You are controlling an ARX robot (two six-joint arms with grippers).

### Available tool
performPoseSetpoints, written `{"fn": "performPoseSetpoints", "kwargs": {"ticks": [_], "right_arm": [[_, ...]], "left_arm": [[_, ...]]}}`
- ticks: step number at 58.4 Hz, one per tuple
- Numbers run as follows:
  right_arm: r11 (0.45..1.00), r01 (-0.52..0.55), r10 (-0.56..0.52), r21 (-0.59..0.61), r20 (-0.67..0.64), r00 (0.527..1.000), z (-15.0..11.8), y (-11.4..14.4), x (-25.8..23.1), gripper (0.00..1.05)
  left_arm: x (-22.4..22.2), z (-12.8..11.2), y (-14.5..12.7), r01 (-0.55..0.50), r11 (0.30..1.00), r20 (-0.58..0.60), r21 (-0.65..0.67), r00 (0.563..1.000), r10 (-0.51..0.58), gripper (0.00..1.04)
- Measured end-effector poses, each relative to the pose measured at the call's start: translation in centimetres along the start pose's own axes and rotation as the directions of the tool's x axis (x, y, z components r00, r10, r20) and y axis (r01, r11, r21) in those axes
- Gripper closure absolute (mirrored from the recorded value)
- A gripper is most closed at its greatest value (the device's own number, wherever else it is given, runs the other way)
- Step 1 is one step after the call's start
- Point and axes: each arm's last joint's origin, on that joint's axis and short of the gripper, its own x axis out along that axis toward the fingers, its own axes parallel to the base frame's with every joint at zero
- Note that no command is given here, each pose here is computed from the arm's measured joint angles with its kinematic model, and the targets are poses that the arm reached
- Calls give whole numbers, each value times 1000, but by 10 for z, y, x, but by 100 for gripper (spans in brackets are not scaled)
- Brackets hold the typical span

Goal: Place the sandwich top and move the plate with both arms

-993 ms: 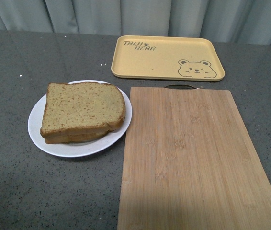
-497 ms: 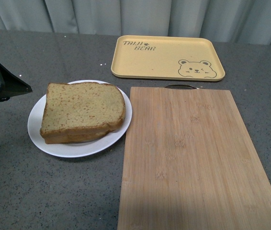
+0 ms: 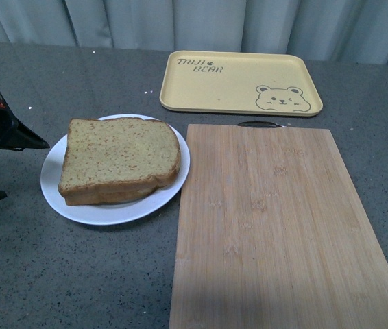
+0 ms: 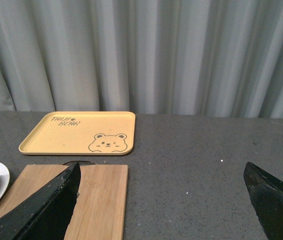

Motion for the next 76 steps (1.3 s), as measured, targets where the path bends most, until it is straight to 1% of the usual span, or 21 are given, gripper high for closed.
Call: {"fn": "performPoseSetpoints", "kwargs": {"ticks": [11, 15, 21, 22, 29, 33, 35, 36, 38, 40, 43, 50, 58, 61, 66, 76], "right_arm": [[1000, 0, 0, 0, 0, 1000, 0, 0, 0, 9], [1000, 0, 0, 0, 0, 1000, 0, 0, 0, 9], [1000, 0, 0, 0, 0, 1000, 0, 0, 0, 9], [1000, 0, 0, 0, 0, 1000, 0, 0, 0, 9], [1000, 0, 0, 0, 0, 1000, 0, 0, 0, 9], [1000, 0, 0, 0, 0, 1000, 0, 0, 0, 9], [1000, 0, 0, 0, 0, 1000, 0, 0, 0, 9], [1000, 0, 0, 0, 0, 1000, 0, 0, 0, 9], [1000, 0, 0, 0, 0, 1000, 0, 0, 0, 9], [1000, 0, 0, 0, 0, 1000, 0, 0, 0, 9], [1000, 0, 0, 0, 0, 1000, 0, 0, 0, 9], [1000, 0, 0, 0, 0, 1000, 0, 0, 0, 9], [1000, 0, 0, 0, 0, 1000, 0, 0, 0, 9], [1000, 0, 0, 0, 0, 1000, 0, 0, 0, 9], [1000, 0, 0, 0, 0, 1000, 0, 0, 0, 9], [1000, 0, 0, 0, 0, 1000, 0, 0, 0, 9]], "left_arm": [[10, 0, 0, 0, 1000, -42, -12, 999, -1, 7], [14, 0, -1, -8, 1000, -57, -13, 998, 7, 13], [23, 1, -1, -21, 1000, -73, -14, 997, 20, 29], [26, 1, 0, -26, 1000, -81, -15, 996, 24, 35], [36, -1, 4, -24, 1000, -112, -19, 994, 22, 59], [38, 0, 3, -18, 1000, -120, -19, 993, 16, 68], [40, 1, 3, -7, 1000, -127, -16, 992, 5, 77], [41, 1, 2, -6, 1000, -127, -15, 992, 4, 79], [41, 2, 1, 6, 1000, -134, -11, 991, -7, 86], [41, 2, 0, 31, 999, -146, -8, 989, -32, 92], [40, 4, -1, 71, 997, -159, -12, 985, -72, 100], [37, 8, -2, 124, 992, -146, -19, 981, -126, 101], [33, 7, 0, 200, 979, -117, -51, 972, -205, 101], [29, 8, -2, 253, 965, -81, -72, 963, -258, 101], [27, 9, -4, 293, 953, -53, -73, 953, -297, 101], [24, 13, -13, 390, 914, 3, -109, 920, -392, 101]]}}
